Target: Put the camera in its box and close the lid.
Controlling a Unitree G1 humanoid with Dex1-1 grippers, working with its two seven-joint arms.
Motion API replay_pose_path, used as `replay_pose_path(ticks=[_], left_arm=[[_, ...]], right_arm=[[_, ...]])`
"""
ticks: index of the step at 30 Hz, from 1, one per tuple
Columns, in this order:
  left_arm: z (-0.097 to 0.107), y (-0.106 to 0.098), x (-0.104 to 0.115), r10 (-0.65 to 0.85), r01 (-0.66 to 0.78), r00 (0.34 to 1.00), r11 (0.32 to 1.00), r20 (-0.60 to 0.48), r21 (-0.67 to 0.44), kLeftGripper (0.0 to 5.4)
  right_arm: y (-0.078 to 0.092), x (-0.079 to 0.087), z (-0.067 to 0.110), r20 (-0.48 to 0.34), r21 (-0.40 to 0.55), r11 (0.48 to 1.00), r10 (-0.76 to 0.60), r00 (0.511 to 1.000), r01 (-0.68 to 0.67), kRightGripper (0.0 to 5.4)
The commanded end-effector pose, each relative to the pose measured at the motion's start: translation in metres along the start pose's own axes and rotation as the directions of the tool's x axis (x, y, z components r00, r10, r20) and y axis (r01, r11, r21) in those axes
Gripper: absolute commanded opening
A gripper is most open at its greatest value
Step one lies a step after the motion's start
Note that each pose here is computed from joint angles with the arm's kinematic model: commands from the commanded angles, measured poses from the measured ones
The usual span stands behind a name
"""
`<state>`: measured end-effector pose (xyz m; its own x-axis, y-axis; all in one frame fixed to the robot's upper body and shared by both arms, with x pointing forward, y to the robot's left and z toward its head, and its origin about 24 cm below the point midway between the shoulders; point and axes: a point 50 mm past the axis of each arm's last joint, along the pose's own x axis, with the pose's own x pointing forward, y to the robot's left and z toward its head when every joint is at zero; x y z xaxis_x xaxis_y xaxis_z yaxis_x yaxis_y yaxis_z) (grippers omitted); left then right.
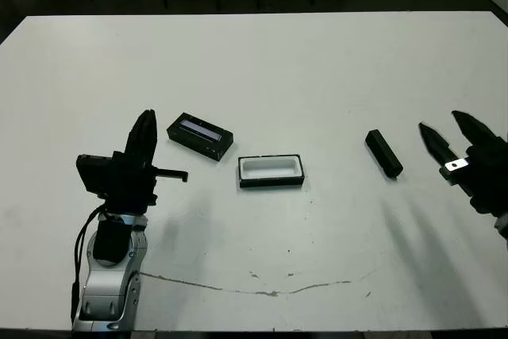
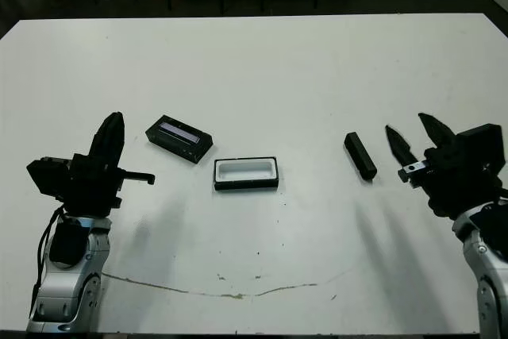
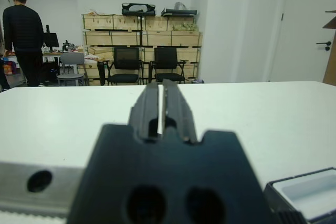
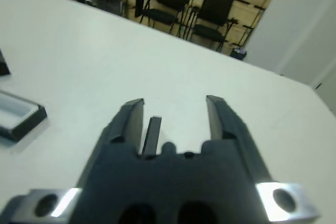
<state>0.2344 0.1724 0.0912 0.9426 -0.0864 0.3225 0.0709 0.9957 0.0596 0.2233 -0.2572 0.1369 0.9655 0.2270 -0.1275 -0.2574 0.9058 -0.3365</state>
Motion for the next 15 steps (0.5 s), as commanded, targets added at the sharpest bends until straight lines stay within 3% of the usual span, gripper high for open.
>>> replay_pose_path(ticks=[1,13,15], left_arm=[[-0.005,0.003,-0.002,-0.003,0.003,1.0,1.0,-0.027,0.009,0.0],[-0.005,0.003,-0.001,0.0,0.0,0.999,1.0,-0.036,0.008,0.0],[-0.005,0.003,-0.002,-0.001,0.002,0.999,1.0,-0.036,0.012,0.0]], right_arm=[[-0.004,0.001,-0.008,-0.053,0.004,1.0,0.018,0.998,-0.018,3.19],[-0.006,0.003,-0.02,-0.048,0.063,0.996,0.064,0.997,-0.061,5.3],[-0.005,0.004,-0.022,-0.048,0.07,0.996,0.063,0.997,-0.06,5.39]])
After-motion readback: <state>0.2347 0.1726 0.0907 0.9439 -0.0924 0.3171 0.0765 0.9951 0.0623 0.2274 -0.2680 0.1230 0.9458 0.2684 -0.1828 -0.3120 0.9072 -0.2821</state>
